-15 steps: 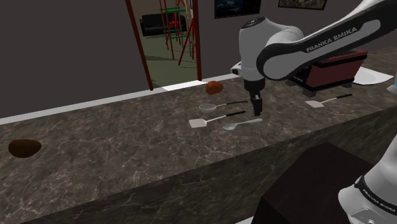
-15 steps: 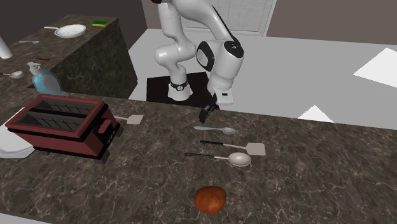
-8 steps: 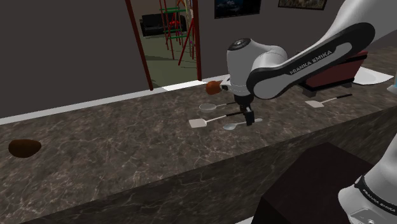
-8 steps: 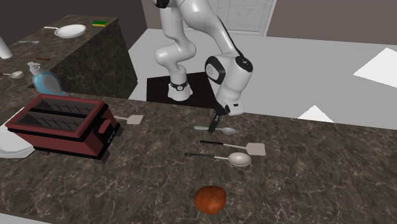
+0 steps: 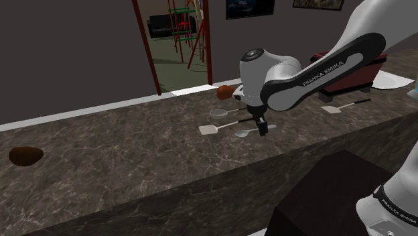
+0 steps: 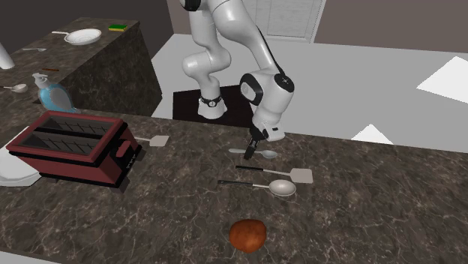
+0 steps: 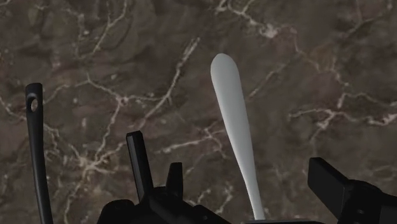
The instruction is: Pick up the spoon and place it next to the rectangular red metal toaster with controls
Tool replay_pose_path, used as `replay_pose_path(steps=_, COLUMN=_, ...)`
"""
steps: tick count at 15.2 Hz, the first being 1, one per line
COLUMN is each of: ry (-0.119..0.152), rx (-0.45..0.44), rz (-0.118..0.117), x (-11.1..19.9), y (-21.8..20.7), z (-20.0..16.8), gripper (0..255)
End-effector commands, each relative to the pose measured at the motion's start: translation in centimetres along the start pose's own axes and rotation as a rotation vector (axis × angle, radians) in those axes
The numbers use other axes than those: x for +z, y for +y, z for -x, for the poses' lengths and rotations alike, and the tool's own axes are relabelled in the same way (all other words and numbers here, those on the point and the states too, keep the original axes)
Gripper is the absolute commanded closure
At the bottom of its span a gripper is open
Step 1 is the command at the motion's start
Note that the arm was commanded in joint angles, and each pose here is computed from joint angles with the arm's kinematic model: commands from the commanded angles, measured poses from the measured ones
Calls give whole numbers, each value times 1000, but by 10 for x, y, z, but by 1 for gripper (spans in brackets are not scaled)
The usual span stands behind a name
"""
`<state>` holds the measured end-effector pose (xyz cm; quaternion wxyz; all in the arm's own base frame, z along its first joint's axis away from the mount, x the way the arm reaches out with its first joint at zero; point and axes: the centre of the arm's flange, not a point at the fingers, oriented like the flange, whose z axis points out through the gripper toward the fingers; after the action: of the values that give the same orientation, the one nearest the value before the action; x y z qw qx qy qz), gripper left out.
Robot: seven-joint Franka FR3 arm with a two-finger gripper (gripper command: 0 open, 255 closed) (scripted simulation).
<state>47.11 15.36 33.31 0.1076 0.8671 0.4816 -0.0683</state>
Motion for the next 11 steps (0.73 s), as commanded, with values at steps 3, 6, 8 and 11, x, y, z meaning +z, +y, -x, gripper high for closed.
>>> replay_pose_path(steps=3, ry=0, rx=0, rz=0, x=0, y=0, z=0, gripper=0)
replay_pose_path(steps=6, ry=0, rx=0, rz=0, x=0, y=0, z=0, gripper=255)
replay_pose_path(steps=8, ry=0, rx=0, rz=0, x=0, y=0, z=0, gripper=255)
replay_pose_path(steps=11, ry=0, rx=0, rz=0, x=0, y=0, z=0, gripper=255)
